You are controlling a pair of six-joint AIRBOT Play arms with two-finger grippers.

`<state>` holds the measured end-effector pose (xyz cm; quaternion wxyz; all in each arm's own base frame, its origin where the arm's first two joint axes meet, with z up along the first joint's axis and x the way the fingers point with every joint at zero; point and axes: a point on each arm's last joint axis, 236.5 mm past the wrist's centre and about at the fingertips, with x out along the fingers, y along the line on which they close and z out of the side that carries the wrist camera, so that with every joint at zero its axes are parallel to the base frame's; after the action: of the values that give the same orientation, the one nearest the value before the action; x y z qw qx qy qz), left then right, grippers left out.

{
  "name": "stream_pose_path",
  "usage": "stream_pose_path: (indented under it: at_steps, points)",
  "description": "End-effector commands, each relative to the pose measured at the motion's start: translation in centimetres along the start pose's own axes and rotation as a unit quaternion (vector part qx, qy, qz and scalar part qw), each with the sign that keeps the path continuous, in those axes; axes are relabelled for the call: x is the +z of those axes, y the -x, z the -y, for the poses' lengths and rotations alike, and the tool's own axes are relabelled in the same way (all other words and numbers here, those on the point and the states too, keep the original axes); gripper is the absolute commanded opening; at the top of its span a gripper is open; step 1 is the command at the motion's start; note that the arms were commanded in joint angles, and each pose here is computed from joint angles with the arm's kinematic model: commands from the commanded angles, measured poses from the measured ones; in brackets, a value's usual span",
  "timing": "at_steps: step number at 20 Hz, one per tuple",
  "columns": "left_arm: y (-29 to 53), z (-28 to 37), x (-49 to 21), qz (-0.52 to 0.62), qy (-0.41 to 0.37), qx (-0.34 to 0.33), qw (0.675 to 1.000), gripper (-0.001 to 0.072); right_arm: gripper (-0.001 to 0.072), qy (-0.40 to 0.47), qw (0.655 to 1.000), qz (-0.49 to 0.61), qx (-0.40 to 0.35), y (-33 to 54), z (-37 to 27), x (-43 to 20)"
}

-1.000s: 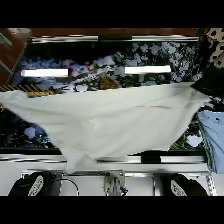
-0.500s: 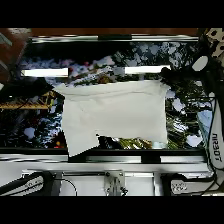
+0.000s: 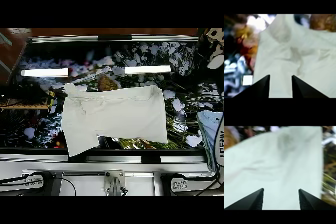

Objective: Fold the shirts.

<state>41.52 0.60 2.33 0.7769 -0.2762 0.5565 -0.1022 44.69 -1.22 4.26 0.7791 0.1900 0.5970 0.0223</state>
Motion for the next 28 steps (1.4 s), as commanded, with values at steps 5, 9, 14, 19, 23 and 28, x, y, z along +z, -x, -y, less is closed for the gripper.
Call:
stream_pose_path:
  at_steps: [5, 9, 14, 19, 23, 28]
  points:
    - [-3.3, -6.6, -11.6, -0.157, 0.079, 0.019, 0.984, 0.0631, 0.0560, -0.079, 0.986, -0.142, -0.023, 4.5, 8.5, -11.4]
    - [-6.7, -6.3, -12.1, -0.145, 0.075, 0.023, 0.986, 0.0624, 0.0560, -0.084, 0.987, -0.137, -0.015, 3.6, 8.4, -11.7]
    - [-9.5, -4.7, -12.5, -0.159, 0.072, 0.007, 0.985, 0.0612, 0.0560, -0.082, 0.989, -0.120, -0.009, 3.4, 8.2, -10.9]
    - [-10.5, -2.2, -12.7, -0.162, 0.064, -0.016, 0.985, 0.0304, 0.0561, -0.082, 0.989, -0.123, -0.021, 3.3, 8.8, -11.1]
    - [-10.0, -0.8, -13.4, -0.184, 0.036, -0.039, 0.981, 0.0032, 0.0666, -0.094, 0.973, -0.212, -0.014, 0.8, 9.3, -16.7]
    - [-8.0, 0.8, -12.7, -0.178, 0.002, -0.054, 0.983, 0.0031, 0.0665, -0.112, 0.951, -0.289, 0.019, -3.3, 8.9, -23.6]
